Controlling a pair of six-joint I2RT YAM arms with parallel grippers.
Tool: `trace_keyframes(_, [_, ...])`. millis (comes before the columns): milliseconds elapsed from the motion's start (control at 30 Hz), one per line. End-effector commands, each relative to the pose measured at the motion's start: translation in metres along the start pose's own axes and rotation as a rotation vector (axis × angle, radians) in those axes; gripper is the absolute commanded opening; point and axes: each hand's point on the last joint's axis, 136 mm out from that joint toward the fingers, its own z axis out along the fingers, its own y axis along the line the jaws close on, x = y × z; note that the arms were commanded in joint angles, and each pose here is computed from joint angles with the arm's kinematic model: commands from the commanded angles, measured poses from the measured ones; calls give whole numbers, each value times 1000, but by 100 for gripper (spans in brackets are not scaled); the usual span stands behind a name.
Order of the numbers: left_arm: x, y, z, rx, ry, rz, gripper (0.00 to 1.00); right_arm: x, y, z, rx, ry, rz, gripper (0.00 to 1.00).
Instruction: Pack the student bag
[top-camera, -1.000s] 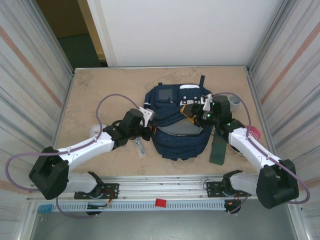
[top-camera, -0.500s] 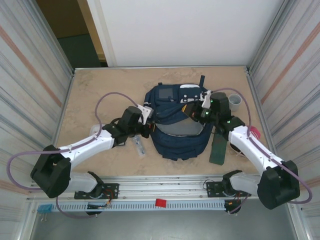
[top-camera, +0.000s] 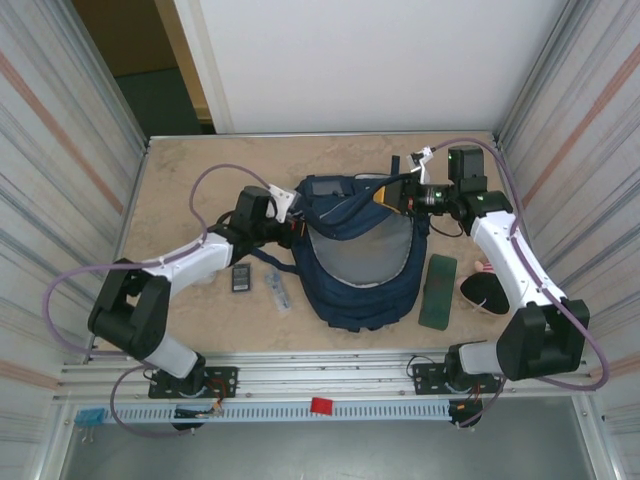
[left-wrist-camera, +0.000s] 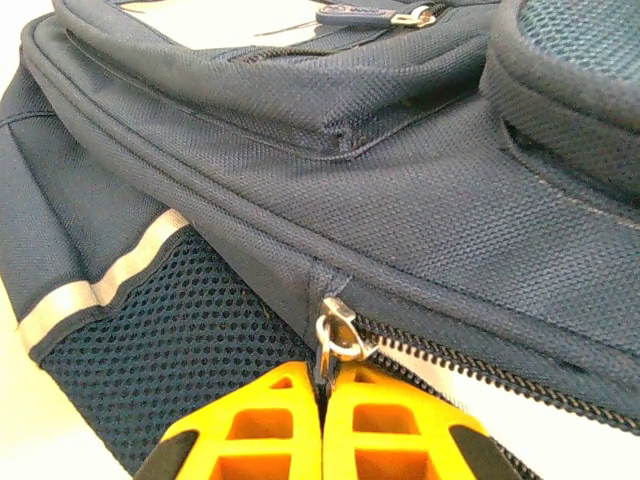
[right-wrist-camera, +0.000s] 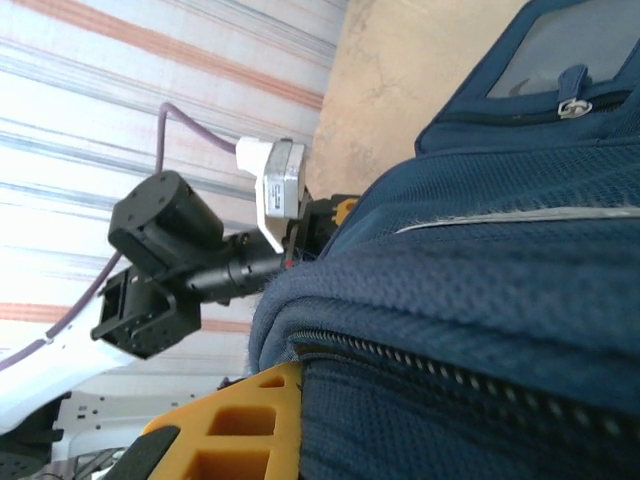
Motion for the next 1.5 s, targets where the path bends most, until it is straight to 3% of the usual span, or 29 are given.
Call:
trace_keyframes(0, [-4,54,5,-170,8,-17,0,-7,71,-24,-201,9,-214,2])
trace_keyframes(67, [-7,63,9,-191,11,-27,0,-12,68,-22,-189,-11,-196,2])
trace_keyframes(133, [-12,63,9,-181,1,-45,7,-20,58,-20,-139,-55,-169,2])
trace_keyframes(167, [-17,57,6,-157,-15,-53,13,-24,52,-18,-108,-81,-162,3])
trace_keyframes(300, [-30,36,-17,-90,-73,-132,51,-39,26,-10,-36,-174,-129,3])
trace_keyframes(467, [-25,11,-55,-68,-120,-223,71,-48,-1,10,4,-228,-126,3])
trace_keyframes(700, [12,-13,-80,-90,-105,-315,74,-54,-30,39,11,-248,-114,3])
trace_keyframes(1033, [47,-17,-79,-136,-62,-365,74,-48,-80,76,50,-190,-17,7])
trace_keyframes(1100, [49,-18,-77,-139,-57,-365,74,-36,-93,77,124,-184,21,12])
trace_keyframes(1267, [52,-19,-72,-135,-39,-361,74,2,-123,75,264,-131,177,39])
trace_keyframes(1467, [44,-22,-74,-137,-44,-347,75,36,-128,52,423,-42,222,57])
